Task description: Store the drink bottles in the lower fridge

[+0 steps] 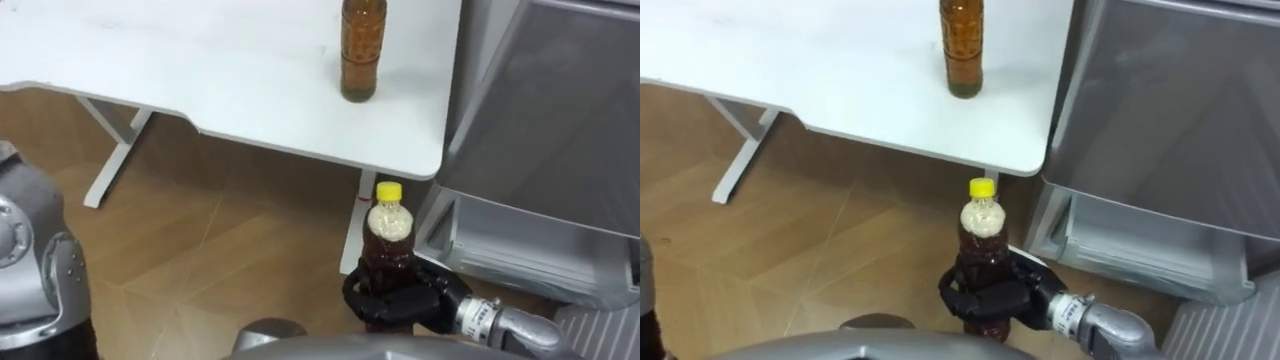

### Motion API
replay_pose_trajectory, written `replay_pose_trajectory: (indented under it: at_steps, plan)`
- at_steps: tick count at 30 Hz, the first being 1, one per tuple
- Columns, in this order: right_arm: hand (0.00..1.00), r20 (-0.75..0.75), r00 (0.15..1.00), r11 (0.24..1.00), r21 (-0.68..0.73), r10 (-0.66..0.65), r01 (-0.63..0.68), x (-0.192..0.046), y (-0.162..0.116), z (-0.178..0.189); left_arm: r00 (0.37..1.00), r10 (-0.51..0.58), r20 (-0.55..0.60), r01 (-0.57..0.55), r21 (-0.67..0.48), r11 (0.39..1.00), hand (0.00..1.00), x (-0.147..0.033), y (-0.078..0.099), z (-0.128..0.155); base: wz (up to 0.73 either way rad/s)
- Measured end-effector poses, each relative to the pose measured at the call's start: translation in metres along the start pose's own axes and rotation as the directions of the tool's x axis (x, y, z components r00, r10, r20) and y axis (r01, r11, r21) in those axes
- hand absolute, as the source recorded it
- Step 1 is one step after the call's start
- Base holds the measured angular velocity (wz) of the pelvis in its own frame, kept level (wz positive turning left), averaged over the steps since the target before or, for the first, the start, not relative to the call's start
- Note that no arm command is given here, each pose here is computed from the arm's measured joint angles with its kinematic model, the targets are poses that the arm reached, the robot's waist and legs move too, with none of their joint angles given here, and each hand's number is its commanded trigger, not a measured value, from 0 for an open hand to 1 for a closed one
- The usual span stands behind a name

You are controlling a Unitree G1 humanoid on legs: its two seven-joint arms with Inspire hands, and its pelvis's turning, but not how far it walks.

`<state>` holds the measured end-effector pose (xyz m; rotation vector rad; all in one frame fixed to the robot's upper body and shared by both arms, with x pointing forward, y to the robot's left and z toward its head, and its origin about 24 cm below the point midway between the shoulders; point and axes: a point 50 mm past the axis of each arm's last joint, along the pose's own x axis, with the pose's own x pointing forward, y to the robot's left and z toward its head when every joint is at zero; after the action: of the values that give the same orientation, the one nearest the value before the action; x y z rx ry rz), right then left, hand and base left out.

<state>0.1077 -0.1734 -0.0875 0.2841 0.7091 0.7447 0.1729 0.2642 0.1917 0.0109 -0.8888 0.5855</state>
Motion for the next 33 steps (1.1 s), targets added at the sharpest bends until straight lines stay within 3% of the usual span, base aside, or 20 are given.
replay_pose_trajectory:
  at_steps: [9,14,19,22,23,24,25,26,28,31,33]
  plan:
    - [1.00,-0.019,0.996,0.996,0.021,-0.087,0.087,0.005,-0.002,-0.002,0.930,0.284,-0.232,-0.243,0.193,0.951,0.00,-0.032,0.046,-0.042,0.03]
    - [1.00,-0.041,0.991,0.991,0.033,-0.129,0.130,0.005,-0.004,-0.004,0.791,0.409,-0.455,-0.244,0.379,0.893,0.00,-0.081,0.071,-0.082,0.00]
    - [1.00,-0.041,0.988,0.987,0.049,-0.148,0.150,0.009,-0.002,-0.005,0.568,0.477,-0.671,-0.089,0.526,0.846,0.00,-0.151,0.087,-0.118,0.00]
    - [1.00,-0.043,0.989,0.988,0.056,-0.144,0.146,0.015,-0.002,-0.002,0.364,0.501,-0.785,0.079,0.562,0.824,0.00,-0.207,0.093,-0.133,0.00]
    - [1.00,-0.048,0.988,0.988,0.058,-0.144,0.147,0.017,-0.002,-0.002,0.327,0.503,-0.800,0.093,0.557,0.825,0.00,-0.215,0.093,-0.133,0.00]
    - [1.00,-0.059,0.987,0.987,0.060,-0.146,0.150,0.019,-0.003,-0.003,0.247,0.508,-0.825,0.130,0.547,0.827,0.00,-0.234,0.096,-0.134,-0.07]
    - [1.00,-0.077,0.985,0.985,0.064,-0.152,0.157,0.022,-0.005,-0.004,0.151,0.529,-0.835,0.168,0.549,0.819,0.00,-0.254,0.103,-0.133,-0.09]
    - [1.00,-0.088,0.984,0.985,0.069,-0.155,0.161,0.022,-0.005,-0.005,0.105,0.542,-0.834,0.183,0.552,0.813,0.00,-0.262,0.107,-0.132,-0.08]
    - [1.00,-0.125,0.976,0.978,0.086,-0.177,0.189,0.021,-0.008,-0.009,-0.047,0.608,-0.792,0.236,0.583,0.778,0.00,-0.293,0.129,-0.119,-0.05]
    - [1.00,-0.147,0.969,0.973,0.089,-0.197,0.211,0.020,-0.011,-0.011,-0.174,0.658,-0.732,0.256,0.612,0.748,0.00,-0.318,0.148,-0.101,-0.10]
    - [1.00,-0.174,0.964,0.969,0.103,-0.203,0.223,0.020,-0.015,-0.014,-0.297,0.689,-0.661,0.250,0.642,0.724,0.00,-0.338,0.165,-0.084,-0.03]
